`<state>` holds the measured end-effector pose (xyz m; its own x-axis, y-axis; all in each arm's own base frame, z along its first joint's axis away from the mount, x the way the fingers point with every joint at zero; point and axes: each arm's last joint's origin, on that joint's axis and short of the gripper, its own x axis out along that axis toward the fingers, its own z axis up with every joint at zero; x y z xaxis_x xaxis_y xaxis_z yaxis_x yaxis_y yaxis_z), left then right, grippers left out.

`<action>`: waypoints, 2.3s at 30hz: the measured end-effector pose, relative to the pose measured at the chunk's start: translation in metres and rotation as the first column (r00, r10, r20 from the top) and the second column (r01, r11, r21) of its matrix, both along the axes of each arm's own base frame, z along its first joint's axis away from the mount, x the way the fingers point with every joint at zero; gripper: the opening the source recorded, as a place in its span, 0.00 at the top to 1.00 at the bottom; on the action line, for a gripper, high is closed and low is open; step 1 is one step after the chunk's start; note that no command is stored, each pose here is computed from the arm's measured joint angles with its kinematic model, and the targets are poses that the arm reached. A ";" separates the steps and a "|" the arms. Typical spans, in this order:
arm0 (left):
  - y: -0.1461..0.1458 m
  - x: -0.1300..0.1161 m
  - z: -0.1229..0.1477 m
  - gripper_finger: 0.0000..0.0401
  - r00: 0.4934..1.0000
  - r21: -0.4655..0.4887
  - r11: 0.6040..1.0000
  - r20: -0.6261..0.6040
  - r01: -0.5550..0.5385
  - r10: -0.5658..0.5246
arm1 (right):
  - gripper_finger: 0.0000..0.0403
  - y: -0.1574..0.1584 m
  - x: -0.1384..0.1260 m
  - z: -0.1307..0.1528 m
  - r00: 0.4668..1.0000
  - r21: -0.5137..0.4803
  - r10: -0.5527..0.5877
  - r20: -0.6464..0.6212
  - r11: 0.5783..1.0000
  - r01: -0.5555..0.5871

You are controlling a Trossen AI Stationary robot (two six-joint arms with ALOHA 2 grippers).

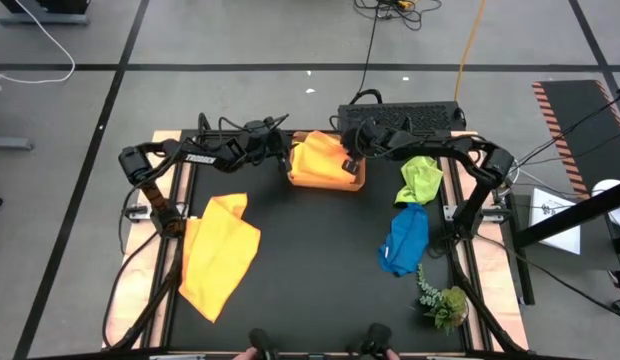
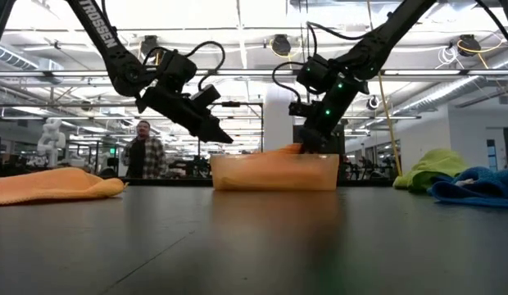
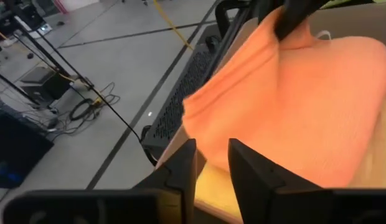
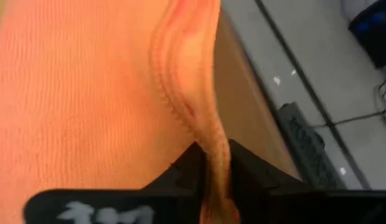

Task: Fold microfiber towels
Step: Put the orange towel in the orange bin, then fold the orange towel

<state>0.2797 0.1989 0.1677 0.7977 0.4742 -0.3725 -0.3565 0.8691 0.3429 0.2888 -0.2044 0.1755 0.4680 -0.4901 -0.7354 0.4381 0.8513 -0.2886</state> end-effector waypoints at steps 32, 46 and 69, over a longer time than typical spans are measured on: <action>-0.125 -0.123 0.015 0.72 0.895 -0.017 0.975 0.400 0.222 -0.197 | 0.60 0.142 -0.047 0.031 0.611 -0.404 0.457 0.647 0.884 -0.234; -0.133 -0.137 0.000 0.72 0.873 0.030 0.987 0.463 0.159 -0.155 | 0.60 0.157 -0.060 -0.010 0.586 -0.458 0.516 0.625 0.850 -0.259; -0.146 -0.171 0.026 0.72 0.801 0.073 0.988 0.579 0.136 -0.153 | 0.60 0.156 -0.061 -0.005 0.571 -0.442 0.499 0.652 0.862 -0.249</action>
